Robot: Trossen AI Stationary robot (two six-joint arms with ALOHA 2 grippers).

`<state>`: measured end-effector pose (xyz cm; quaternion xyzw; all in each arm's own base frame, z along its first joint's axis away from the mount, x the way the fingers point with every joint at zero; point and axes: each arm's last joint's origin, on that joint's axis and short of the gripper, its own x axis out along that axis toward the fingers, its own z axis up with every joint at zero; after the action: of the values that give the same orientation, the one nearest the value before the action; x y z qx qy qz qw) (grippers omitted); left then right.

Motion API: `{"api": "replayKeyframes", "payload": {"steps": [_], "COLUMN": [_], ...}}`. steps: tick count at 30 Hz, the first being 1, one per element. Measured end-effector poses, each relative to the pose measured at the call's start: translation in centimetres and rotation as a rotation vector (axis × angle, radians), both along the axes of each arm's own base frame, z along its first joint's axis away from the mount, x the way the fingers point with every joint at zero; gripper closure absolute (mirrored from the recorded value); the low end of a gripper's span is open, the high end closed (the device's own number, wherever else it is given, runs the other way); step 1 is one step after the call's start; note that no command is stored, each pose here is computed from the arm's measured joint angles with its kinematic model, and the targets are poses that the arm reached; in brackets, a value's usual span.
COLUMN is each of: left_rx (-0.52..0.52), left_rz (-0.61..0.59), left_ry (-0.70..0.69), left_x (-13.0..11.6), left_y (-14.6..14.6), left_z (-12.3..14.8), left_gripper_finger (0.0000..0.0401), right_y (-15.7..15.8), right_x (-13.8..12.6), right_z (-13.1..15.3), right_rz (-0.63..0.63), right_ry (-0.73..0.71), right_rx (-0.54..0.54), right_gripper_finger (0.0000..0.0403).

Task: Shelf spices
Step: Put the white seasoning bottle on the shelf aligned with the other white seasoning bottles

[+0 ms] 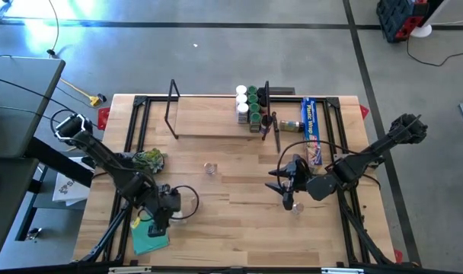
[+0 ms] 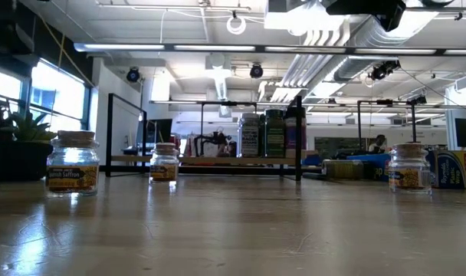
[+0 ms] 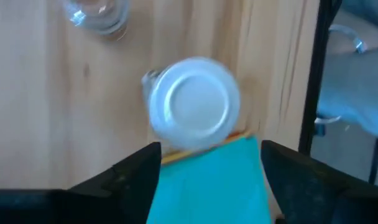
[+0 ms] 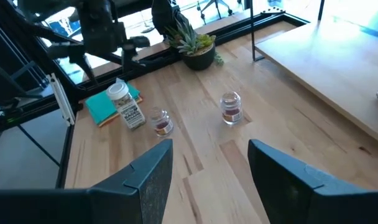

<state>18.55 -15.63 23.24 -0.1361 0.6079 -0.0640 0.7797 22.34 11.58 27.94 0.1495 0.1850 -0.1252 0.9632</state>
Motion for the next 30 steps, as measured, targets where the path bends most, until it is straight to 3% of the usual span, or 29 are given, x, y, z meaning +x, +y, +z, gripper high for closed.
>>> {"api": "replayKeyframes", "payload": {"steps": [6, 10, 17, 20, 25, 30], "left_rx": [0.059, 0.089, 0.094, 0.071, 0.069, 0.146], "left_rz": [0.099, 0.081, 0.042, 0.003, -0.096, -0.006], "left_ry": [-0.032, -0.072, -0.077, -0.106, -0.296, -0.433], "left_x": [0.4, 1.2, 1.7, 2.4, 4.8, 9.6], "left_y": [-0.4, -0.6, -0.4, -0.5, -0.4, 3.6], "left_z": [-1.7, -2.3, -2.3, -1.3, 2.0, 3.3], "left_gripper_finger": [0.012, 0.0129, 0.0209, 0.0214, 0.0214, 0.0214], "right_y": [0.0, 0.0, 0.0, 0.0, 0.0, 0.0], "right_x": [0.0, 0.0, 0.0, 0.0, 0.0, 0.0], "right_z": [0.0, 0.0, 0.0, 0.0, 0.0, 0.0], "right_rz": [0.007, 0.007, 0.006, 0.006, 0.01, 0.016], "right_ry": [0.003, 0.002, 0.001, 0.001, 0.003, 0.006], "right_rx": [0.003, 0.008, 0.012, 0.012, 0.004, -0.009], "right_gripper_finger": [0.0199, 0.0199, 0.0199, 0.0199, 0.0199, 0.0199]}}
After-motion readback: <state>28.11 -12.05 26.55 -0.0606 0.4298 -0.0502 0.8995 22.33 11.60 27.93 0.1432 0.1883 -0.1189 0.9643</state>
